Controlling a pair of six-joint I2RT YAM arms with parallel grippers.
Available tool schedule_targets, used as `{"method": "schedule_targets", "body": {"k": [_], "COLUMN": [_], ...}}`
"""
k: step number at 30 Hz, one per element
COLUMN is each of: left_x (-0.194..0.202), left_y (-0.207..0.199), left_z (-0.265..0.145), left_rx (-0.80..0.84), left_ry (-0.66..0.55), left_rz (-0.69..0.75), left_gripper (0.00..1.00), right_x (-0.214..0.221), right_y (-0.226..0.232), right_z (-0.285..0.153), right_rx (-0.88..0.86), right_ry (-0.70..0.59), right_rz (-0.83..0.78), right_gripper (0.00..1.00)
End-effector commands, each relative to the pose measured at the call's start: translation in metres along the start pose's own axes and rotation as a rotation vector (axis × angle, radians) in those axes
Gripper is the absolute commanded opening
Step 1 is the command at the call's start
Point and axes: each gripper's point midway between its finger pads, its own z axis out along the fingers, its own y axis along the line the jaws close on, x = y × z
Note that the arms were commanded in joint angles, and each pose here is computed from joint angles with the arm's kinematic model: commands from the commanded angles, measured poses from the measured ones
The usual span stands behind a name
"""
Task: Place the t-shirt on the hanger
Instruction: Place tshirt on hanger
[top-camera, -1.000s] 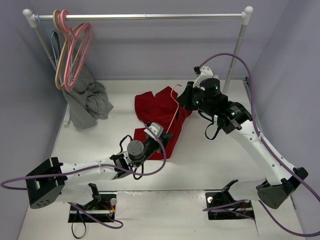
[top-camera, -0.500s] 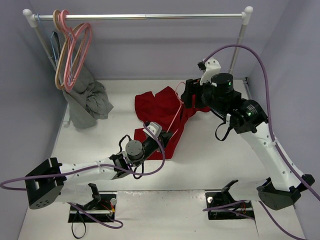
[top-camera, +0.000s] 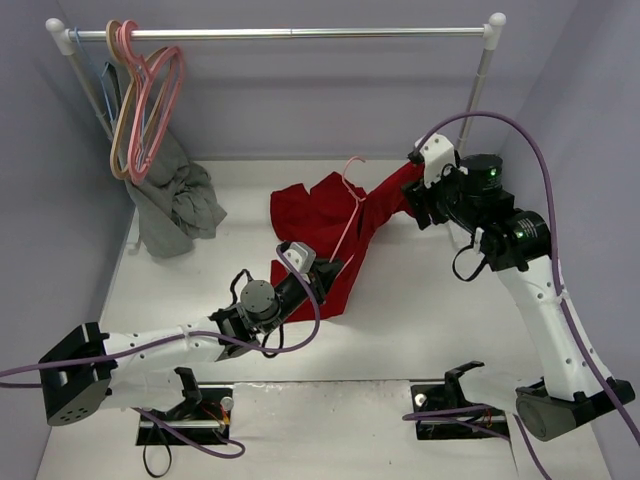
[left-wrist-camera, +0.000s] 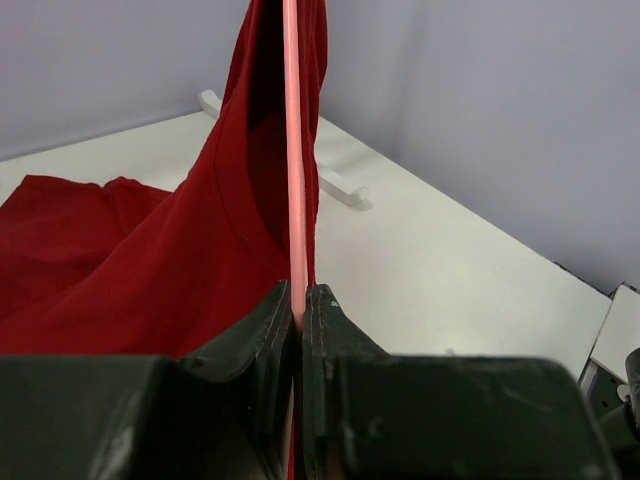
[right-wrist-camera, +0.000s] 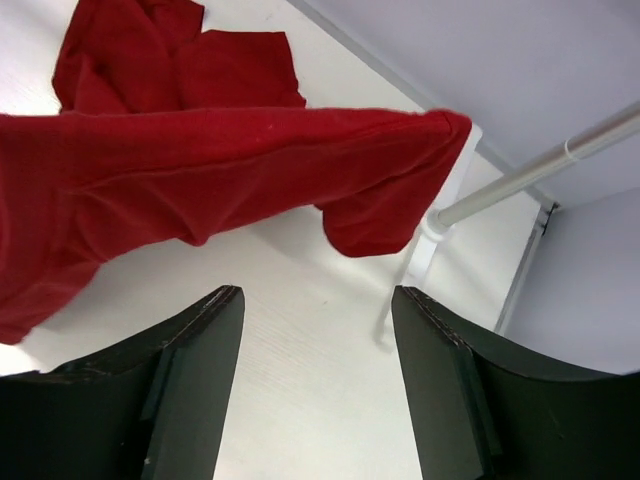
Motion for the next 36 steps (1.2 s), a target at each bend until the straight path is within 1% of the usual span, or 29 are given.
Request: {"method": "schedule_targets", "body": {"k": [1,4,8,10,18,20,22,23,26,28,30,31,36], "left_x": [-0.067,-0.067,-0.066,-0.067,-0.075,-0.074,-0.074,-0.074,-0.076,-0.077,-0.075,-0.080,-0.080], "left_y": [-0.016,-0.019,-0.021,-0.021,-0.028,-0.030,-0.030,-0.030,-0.029,-0.026,-0.025,-0.021,-0.005], "left_z": [0.002,0.002,0.001,0.000,0.002,0.002,0.002,0.001,0.001,0.000,0.000,0.001,0.003], "left_rx": [0.060,0.073,0.085,0.088,0.116,0.126,0.129,0.130,0.133,0.137,0.151,0.148,0.181], "left_ry": [-0.184,-0.179,-0.165,-0.164,-0.156,-0.146,-0.138,-0.134,-0.125,-0.112,-0.084,-0.087,-0.014], "left_rz": [-0.054,-0.058,-0.058,-0.057,-0.032,-0.024,-0.018,-0.010,0.000,0.005,0.007,0.000,-0.023], "left_gripper": [0.00,0.00,0.00,0.00,0.00,0.00,0.00,0.00,0.00,0.00,0.00,0.00,0.00], "right_x": [-0.030,-0.033,-0.044,-0.048,-0.036,-0.034,-0.030,-0.029,-0.024,-0.024,-0.024,-0.024,-0.029], "right_y": [-0.007,0.001,0.008,0.017,0.050,0.057,0.064,0.065,0.072,0.078,0.082,0.083,0.090], "right_z": [0.008,0.022,0.029,0.031,0.041,0.039,0.040,0.039,0.038,0.034,0.032,0.030,0.019], "right_rx": [-0.050,-0.110,-0.160,-0.214,-0.399,-0.435,-0.462,-0.470,-0.506,-0.536,-0.554,-0.560,-0.596], "right_ry": [-0.158,-0.172,-0.223,-0.252,-0.261,-0.273,-0.278,-0.280,-0.283,-0.296,-0.307,-0.313,-0.344], "right_rz": [-0.196,-0.259,-0.310,-0.320,-0.331,-0.336,-0.341,-0.341,-0.341,-0.336,-0.333,-0.333,-0.331], "right_gripper": [0.62,0.64,0.66,0.67,0.65,0.60,0.56,0.52,0.43,0.40,0.38,0.38,0.41]}}
